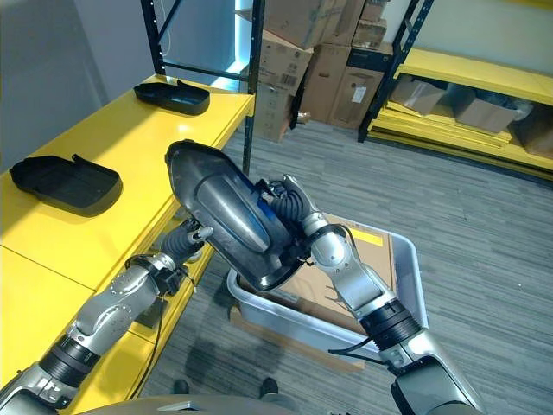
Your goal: Move parts from the plastic box to the shelf.
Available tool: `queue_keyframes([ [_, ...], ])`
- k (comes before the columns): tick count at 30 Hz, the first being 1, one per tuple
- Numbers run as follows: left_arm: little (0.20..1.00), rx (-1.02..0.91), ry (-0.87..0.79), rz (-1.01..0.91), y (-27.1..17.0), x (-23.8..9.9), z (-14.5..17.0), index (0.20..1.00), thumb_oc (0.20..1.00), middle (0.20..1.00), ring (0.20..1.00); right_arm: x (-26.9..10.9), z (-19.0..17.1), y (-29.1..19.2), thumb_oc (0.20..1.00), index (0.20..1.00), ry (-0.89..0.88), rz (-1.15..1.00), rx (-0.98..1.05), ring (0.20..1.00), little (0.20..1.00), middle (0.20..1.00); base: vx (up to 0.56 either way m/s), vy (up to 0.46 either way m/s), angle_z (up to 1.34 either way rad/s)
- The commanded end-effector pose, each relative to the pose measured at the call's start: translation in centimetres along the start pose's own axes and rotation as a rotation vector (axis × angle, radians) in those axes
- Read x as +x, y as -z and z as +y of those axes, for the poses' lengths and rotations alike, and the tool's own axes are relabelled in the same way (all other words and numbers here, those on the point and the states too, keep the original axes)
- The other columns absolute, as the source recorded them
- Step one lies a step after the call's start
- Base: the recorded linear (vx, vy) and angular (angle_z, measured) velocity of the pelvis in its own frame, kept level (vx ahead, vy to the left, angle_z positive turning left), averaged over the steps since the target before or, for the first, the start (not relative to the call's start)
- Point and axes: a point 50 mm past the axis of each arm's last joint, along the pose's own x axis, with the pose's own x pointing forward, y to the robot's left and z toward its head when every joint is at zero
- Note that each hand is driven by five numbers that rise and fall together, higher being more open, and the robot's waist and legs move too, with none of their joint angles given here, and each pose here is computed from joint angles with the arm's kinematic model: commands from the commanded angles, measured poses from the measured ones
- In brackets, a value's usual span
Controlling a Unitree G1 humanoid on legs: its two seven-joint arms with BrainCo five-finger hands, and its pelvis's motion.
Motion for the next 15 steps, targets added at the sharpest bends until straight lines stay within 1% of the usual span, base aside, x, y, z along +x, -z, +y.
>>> queue_keyframes([
  [1,1.0,0.01,0.023,-0.072,-1.9,2.6,-0.9,1.0,1.0,1.0,1.0,1.3,-0.4,-8.5,0.2,0.2,-0.086,-0.42,0.01,0.2,0.2,0.2,0.0,0.0,0.0],
  [5,1.0,-0.014,0.031,-0.066,-1.9,2.8,-1.1,1.0,1.0,1.0,1.0,1.3,0.2,-9.2,0.2,0.2,-0.114,-0.459,-0.015,0.2,0.2,0.2,0.0,0.0,0.0],
  [12,1.0,-0.026,0.052,-0.054,-2.1,3.0,-1.4,1.0,1.0,1.0,1.0,0.8,1.8,-11.3,0.2,0.2,-0.236,-0.609,-0.229,0.2,0.2,0.2,0.0,0.0,0.0],
  [15,1.0,-0.058,0.058,-0.05,-2.1,3.0,-1.5,1.0,1.0,1.0,1.0,0.4,2.1,-11.9,0.2,0.2,-0.259,-0.66,-0.265,0.2,0.2,0.2,0.0,0.0,0.0],
])
